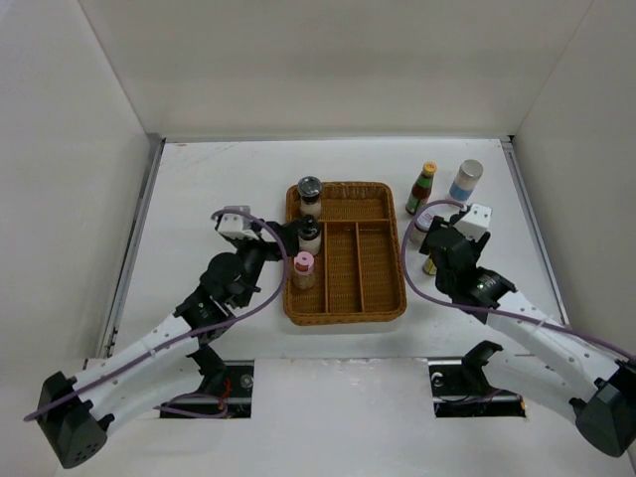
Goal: Organize the condiment bottles
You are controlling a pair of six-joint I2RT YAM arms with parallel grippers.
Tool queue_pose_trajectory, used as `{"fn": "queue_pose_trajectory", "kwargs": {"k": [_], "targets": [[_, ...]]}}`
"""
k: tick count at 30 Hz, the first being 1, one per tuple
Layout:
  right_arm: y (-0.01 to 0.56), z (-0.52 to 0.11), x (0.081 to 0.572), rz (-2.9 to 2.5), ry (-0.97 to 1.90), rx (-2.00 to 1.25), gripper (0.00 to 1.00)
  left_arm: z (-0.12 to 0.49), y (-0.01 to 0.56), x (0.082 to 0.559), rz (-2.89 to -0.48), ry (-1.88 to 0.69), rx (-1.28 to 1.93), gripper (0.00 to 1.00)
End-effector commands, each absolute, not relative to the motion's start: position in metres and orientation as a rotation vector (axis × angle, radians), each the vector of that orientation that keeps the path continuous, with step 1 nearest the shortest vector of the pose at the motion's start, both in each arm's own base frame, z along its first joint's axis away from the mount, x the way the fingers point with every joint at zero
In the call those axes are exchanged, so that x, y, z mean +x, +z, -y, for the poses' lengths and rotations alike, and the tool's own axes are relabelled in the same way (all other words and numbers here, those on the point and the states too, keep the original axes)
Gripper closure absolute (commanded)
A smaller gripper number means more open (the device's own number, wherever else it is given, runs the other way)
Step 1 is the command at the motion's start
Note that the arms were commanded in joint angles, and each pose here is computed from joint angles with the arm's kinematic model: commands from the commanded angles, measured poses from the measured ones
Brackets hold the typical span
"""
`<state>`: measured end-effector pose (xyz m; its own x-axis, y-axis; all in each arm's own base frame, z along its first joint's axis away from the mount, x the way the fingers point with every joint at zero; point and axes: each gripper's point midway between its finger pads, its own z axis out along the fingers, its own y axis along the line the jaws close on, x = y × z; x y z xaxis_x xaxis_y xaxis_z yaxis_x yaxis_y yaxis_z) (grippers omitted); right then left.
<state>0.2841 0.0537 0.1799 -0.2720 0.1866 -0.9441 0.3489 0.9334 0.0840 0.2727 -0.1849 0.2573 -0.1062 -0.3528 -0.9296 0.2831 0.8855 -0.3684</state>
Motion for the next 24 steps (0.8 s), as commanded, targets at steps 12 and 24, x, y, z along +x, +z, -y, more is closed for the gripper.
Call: {"fn": "queue_pose_trajectory", "kwargs": {"k": [12, 24], "targets": [[0.168, -0.059, 0.300, -1.903, -0.106, 0.450, 0.39, 0.128, 0.222, 0.298, -1.511, -0.495, -0.356, 0.14], [0.198, -0.059, 0.306, -1.815, -0.082, 0.475, 0.83, 0.118, 0.210, 0.302, -1.515, -0.483, -0.396, 0.14]]}}
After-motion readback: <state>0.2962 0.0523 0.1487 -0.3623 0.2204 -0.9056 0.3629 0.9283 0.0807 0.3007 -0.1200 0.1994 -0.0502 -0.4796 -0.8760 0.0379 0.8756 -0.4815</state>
